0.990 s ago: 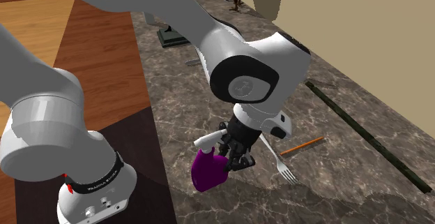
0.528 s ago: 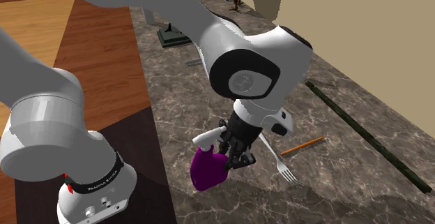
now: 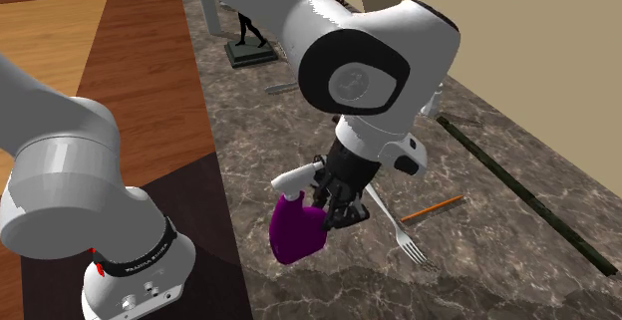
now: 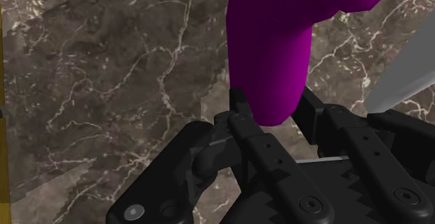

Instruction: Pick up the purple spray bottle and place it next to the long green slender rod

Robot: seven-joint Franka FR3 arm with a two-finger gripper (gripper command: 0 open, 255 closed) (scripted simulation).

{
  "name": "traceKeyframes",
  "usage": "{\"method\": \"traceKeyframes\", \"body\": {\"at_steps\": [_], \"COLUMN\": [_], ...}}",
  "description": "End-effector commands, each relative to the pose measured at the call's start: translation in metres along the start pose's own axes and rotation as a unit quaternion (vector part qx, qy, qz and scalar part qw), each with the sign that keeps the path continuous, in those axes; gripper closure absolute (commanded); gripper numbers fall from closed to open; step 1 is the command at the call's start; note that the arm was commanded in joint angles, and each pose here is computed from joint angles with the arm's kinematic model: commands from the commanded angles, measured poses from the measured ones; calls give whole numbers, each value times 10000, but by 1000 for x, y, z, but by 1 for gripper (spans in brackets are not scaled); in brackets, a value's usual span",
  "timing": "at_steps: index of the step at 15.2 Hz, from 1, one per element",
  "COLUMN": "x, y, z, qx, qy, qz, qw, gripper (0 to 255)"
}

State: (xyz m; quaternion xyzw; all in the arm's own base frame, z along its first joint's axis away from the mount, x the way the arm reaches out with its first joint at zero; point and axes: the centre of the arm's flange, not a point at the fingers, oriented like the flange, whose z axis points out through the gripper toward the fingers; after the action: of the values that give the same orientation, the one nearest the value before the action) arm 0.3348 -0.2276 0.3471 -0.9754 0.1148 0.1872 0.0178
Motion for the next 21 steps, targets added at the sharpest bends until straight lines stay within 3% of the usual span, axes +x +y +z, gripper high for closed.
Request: {"method": "traceKeyframes", "body": {"at_steps": [1, 21], "x": [-4, -43], "y": [1, 2], "z": [-11, -109], "qx": [0, 0], "qy": [-2, -2], "qz": [1, 1], "qw": [10000, 10000], "gripper": [255, 255]}}
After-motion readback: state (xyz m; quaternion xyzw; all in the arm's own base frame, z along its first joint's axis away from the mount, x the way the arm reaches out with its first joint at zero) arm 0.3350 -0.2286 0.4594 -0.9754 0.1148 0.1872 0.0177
